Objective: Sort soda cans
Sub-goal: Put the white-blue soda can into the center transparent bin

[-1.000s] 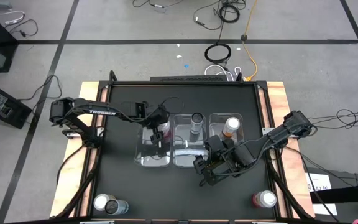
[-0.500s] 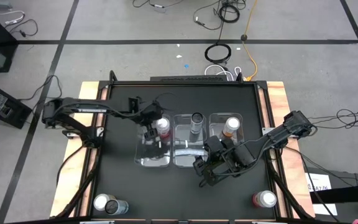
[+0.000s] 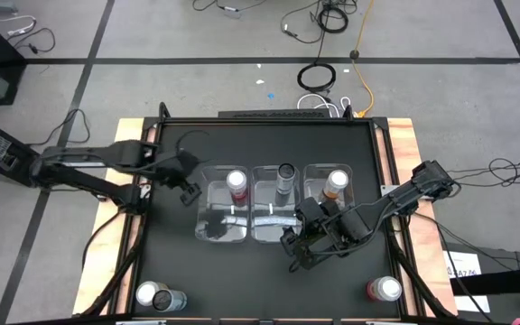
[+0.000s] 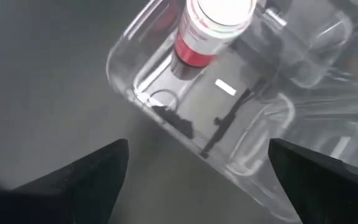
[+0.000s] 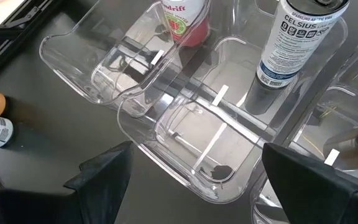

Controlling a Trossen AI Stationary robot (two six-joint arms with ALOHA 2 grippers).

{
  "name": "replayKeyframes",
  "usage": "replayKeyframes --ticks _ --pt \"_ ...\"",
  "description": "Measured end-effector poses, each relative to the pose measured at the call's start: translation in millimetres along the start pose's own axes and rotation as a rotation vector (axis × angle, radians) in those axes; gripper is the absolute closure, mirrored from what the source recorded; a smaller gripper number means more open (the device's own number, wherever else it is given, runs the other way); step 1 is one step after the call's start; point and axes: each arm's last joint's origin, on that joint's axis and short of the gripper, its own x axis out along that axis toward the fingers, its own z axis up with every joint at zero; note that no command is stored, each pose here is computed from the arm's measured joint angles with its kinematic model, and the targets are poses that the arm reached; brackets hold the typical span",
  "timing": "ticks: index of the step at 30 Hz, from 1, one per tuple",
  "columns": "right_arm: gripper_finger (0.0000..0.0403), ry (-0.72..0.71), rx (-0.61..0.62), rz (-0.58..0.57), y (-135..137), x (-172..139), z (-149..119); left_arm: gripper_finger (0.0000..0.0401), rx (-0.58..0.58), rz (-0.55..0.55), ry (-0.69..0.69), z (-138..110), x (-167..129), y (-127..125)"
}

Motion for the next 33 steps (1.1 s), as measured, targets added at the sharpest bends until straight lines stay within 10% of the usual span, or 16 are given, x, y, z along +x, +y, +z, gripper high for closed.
replayKeyframes --ticks 22,33 --pt "0.0055 0.005 -0.182 0.013 1 -5 -7 0.0008 -0.26 -0.101 0.165 -143 -28 -81" --pt "0.0055 0.006 -0.23 0.017 2 -6 -9 0.0008 -0.192 -0.191 0.213 -173 -38 -142"
